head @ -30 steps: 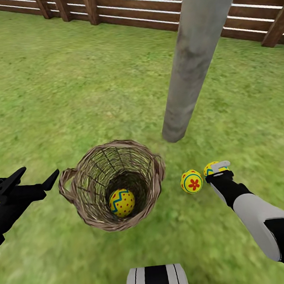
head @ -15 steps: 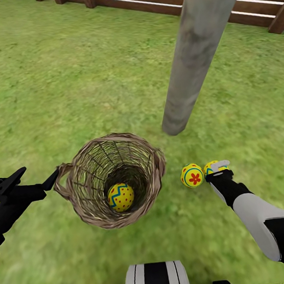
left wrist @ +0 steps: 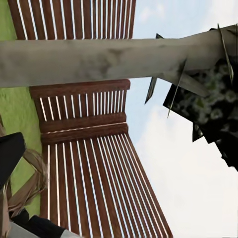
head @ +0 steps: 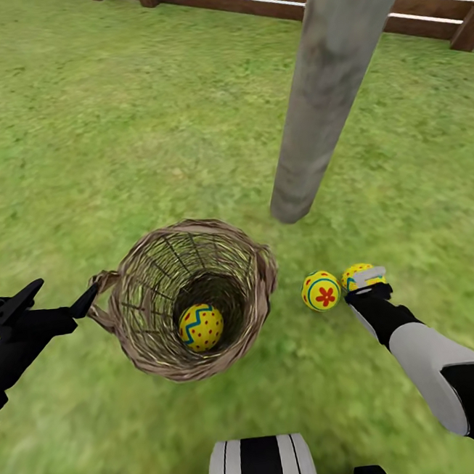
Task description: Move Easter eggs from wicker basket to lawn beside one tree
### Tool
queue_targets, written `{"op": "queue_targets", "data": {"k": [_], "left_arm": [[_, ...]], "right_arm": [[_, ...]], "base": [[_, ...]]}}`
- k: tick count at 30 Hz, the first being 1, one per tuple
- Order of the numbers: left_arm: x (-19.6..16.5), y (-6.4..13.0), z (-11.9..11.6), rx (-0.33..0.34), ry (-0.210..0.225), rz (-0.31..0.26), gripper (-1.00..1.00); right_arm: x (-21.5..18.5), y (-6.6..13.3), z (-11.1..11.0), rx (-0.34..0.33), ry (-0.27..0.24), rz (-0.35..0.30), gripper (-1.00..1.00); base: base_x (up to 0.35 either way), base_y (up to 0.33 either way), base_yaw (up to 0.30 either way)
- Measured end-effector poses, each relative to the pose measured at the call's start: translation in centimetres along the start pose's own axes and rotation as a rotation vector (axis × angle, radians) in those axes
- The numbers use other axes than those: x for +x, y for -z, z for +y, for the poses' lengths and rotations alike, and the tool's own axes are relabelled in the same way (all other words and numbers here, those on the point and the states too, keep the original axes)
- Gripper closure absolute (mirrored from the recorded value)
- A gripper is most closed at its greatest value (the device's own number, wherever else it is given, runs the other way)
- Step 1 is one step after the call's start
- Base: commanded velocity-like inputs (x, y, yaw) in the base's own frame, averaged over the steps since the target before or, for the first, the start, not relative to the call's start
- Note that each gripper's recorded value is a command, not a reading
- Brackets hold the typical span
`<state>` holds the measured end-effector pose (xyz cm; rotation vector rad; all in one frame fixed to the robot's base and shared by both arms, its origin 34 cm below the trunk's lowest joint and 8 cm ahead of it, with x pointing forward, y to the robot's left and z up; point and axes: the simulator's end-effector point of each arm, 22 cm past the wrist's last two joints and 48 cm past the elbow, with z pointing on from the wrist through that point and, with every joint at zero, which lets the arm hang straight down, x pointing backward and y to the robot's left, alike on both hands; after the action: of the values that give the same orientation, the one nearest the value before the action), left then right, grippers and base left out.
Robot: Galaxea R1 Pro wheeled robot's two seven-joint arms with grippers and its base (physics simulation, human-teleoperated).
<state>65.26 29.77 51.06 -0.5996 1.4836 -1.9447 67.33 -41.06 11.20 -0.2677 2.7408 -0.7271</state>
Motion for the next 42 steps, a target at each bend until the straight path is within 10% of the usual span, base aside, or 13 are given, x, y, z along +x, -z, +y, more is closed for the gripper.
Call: {"op": "queue_targets", "data": {"k": [42], "left_arm": [[0.7,-1.7,-9.3,0.070,-0.121,0.067,-1.00]], "right_arm": [[-7.5,7.2,-5.0,-0.011,-0.090,-0.133,-1.00]], "base": [[-0.008,0.000,0.000]]}}
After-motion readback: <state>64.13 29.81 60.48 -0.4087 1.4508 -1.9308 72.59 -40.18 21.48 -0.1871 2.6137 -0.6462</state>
